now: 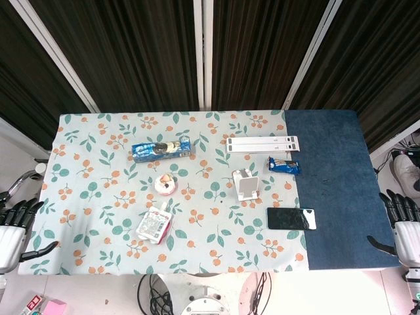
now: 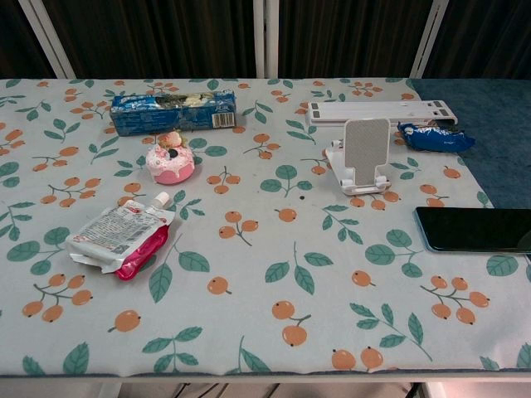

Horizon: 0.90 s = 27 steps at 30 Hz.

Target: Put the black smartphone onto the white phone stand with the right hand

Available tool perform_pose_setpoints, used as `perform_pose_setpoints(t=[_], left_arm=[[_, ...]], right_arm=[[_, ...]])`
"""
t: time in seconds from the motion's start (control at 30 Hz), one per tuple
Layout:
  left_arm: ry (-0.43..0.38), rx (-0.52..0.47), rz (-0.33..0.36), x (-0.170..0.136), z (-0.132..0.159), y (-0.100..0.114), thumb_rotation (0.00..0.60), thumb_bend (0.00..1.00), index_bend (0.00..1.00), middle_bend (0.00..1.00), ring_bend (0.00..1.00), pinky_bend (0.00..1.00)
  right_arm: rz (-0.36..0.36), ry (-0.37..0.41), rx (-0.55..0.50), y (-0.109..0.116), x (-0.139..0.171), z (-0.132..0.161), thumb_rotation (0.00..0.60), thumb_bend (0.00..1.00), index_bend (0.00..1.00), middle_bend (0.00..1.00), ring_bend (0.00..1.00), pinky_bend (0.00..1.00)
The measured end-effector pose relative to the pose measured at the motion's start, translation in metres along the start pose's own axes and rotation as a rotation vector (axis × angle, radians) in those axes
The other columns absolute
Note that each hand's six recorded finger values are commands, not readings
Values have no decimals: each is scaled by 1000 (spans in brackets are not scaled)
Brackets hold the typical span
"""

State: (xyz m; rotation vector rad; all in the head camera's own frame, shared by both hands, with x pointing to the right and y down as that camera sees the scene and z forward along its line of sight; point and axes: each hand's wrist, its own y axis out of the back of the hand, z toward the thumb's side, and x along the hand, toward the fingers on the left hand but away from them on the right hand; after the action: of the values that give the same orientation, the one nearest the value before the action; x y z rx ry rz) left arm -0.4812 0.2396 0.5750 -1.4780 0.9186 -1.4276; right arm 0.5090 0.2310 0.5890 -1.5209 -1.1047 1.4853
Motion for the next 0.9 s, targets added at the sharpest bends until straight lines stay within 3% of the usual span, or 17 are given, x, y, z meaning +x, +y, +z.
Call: perform_pose_setpoints(t=[0.53, 0.7, 0.9], left_arm=[[3, -19, -55, 7, 6, -2, 23, 0, 124, 99, 111, 242], [-2, -16, -48, 13, 5, 0, 25, 0, 124, 100, 112, 242], [-12, -42, -51, 16, 8, -6, 26, 0, 124, 100, 111, 242]], right_arm=[[40, 8, 23, -5, -1, 2, 600, 25, 0, 0, 0, 0], [119, 43, 77, -9, -4, 18, 600, 7, 0, 0, 0, 0], [281, 101, 130, -18, -10, 59, 600, 0, 0, 0, 0, 0]])
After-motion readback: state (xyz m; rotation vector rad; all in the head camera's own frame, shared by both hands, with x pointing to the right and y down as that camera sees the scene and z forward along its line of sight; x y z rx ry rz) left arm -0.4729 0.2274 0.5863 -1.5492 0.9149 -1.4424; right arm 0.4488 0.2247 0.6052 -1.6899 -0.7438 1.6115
